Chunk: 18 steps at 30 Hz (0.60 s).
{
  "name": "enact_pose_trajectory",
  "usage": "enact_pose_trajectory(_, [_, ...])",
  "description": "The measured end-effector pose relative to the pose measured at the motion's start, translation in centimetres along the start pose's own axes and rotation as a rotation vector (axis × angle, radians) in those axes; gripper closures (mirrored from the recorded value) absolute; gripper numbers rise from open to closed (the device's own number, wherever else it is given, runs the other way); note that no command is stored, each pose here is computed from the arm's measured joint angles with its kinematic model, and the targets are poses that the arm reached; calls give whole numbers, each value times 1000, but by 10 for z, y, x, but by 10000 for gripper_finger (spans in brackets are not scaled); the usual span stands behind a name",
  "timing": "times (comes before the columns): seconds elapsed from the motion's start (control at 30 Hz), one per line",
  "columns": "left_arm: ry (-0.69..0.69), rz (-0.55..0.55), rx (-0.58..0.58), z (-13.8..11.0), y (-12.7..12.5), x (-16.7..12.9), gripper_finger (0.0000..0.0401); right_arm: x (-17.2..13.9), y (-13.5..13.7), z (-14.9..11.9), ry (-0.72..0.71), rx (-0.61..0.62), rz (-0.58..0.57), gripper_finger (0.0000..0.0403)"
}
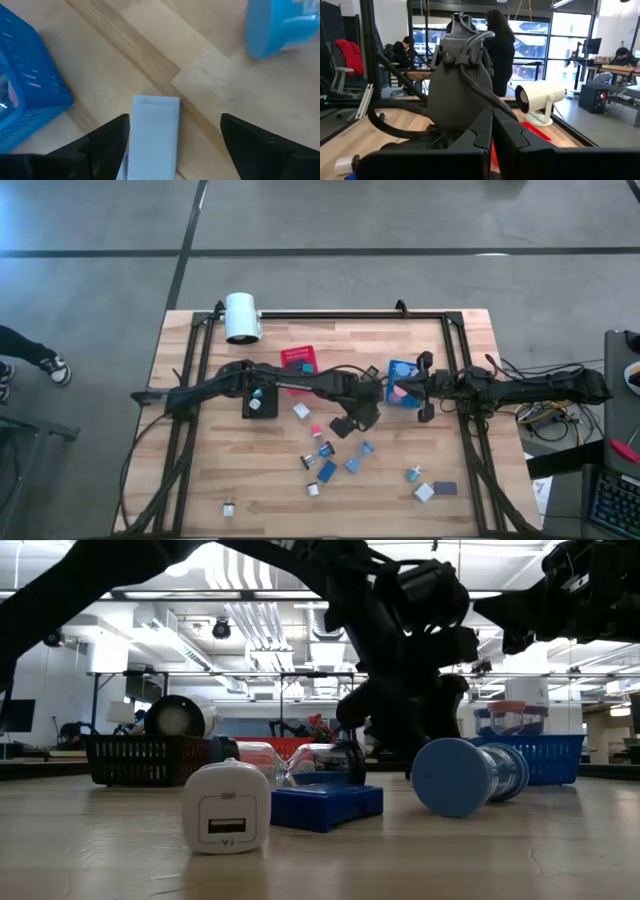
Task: Pick & Place Office items
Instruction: Put the bottom right white digital clock into the red bin
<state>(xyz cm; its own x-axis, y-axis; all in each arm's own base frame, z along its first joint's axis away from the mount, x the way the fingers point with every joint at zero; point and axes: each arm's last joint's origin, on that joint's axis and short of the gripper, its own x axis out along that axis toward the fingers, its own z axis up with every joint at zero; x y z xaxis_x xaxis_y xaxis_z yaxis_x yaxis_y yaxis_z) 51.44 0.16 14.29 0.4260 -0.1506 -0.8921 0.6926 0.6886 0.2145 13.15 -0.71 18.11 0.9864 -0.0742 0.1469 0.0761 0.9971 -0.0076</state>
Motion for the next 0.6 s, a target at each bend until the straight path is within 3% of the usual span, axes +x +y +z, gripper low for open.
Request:
enact_pose_trajectory(0.3, [10, 4, 3, -11, 9, 3, 103, 0, 0, -1, 6, -11, 0, 394])
enact_pose_trajectory(0.6, [5, -48, -66, -28, 18, 0, 166, 0, 0, -1, 7, -14, 0, 394])
